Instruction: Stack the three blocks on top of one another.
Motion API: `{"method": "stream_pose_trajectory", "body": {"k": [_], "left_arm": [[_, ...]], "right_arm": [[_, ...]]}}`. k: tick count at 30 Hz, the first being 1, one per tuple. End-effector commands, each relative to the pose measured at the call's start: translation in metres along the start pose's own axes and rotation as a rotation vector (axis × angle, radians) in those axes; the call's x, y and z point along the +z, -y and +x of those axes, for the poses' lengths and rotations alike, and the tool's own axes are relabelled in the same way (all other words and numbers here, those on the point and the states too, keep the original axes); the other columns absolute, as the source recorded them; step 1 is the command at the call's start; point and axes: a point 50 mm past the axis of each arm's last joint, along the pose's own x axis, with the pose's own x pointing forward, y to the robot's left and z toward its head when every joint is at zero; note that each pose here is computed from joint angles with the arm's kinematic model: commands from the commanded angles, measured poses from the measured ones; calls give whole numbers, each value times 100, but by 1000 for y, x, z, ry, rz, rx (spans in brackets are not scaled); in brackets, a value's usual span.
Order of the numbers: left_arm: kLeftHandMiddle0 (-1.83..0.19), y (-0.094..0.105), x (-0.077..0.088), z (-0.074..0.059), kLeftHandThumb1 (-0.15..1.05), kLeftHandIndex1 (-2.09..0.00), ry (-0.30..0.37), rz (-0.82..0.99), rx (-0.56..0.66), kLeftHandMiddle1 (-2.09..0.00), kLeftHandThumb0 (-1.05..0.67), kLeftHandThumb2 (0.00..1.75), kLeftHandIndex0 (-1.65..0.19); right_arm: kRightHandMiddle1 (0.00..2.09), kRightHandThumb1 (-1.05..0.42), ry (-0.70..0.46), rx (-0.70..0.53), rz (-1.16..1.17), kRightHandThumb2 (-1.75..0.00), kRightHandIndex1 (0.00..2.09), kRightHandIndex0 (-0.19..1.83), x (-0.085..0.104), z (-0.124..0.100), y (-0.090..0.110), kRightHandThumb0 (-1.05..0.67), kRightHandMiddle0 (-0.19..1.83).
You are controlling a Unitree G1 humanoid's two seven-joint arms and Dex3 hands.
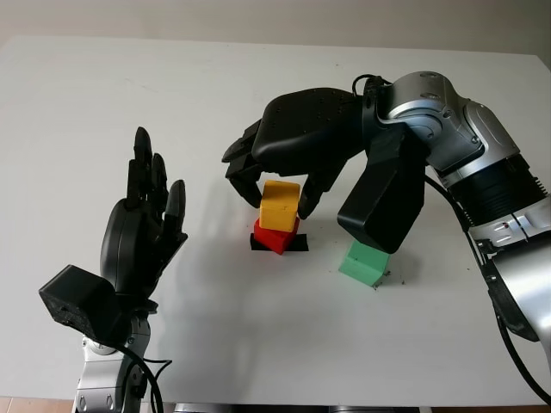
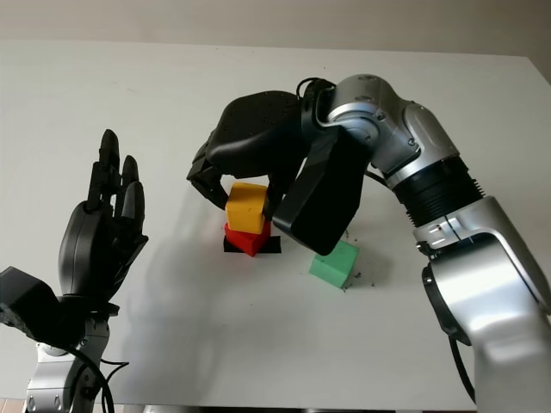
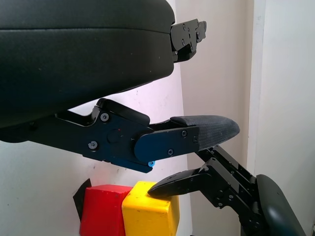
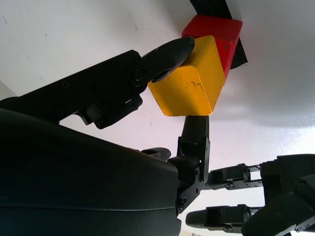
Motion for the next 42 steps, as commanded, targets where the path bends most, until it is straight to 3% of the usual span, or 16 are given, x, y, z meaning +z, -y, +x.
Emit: {"method": "stream_pose_trajectory", "body": {"k": [1, 5, 6, 9, 12, 17, 22, 25, 30, 35, 42], "left_arm": [[19, -1, 2, -2, 105, 0, 4, 9, 2, 0, -69, 55, 19], [19, -1, 2, -2, 105, 0, 10, 6, -2, 0, -67, 56, 19], [19, -1, 2, -2, 105, 0, 9, 8, -3, 0, -67, 56, 19], [19, -1, 2, -2, 105, 0, 8, 13, 1, 0, -67, 56, 19], [19, -1, 2, -2, 105, 0, 9, 14, 1, 0, -67, 56, 19], [19, -1, 2, -2, 105, 0, 9, -6, -1, 0, -67, 55, 19], [19, 0, 2, -1, 105, 0, 12, 0, 2, 0, -68, 55, 19], [19, 0, 2, -2, 105, 0, 13, 2, 5, -1, -67, 54, 19], [19, -1, 2, -3, 105, 0, 14, 9, 0, 0, -66, 56, 19], [19, -2, 1, -2, 105, 0, 9, 4, 3, 0, -68, 55, 19], [19, -4, 1, 0, 105, 0, 6, -11, 3, 0, -67, 54, 19]], "right_arm": [[143, -98, 5, 17, 0, -5, 3, 29, 2, 2, -1, -38, 37], [138, -103, 3, 69, -14, -6, 1, 12, 2, 1, -1, -38, 10], [107, -101, 2, 81, -23, -5, 1, 0, 2, 1, -2, -43, -4], [39, -93, -3, 108, -51, -5, 2, -16, 3, 0, -1, -59, -4], [19, -91, 0, 119, -50, -5, 0, -19, 4, -1, -2, -67, -8], [9, -92, 4, 127, -2, -6, 0, -19, 3, -5, -3, -69, -18], [0, -92, 10, 57, 39, -5, 0, -19, 1, -17, 3, -70, -19], [0, -92, -30, -57, 64, -5, 0, -19, -7, -36, 9, -71, -19], [6, -91, -191, -270, 141, -5, 0, -19, -24, -84, 16, -65, -8], [9, -94, -344, -351, 171, -6, 0, -19, -33, -128, -1, -65, -2], [13, -98, -444, -449, 270, -6, 2, -17, -26, -169, -39, -62, 10]]}}
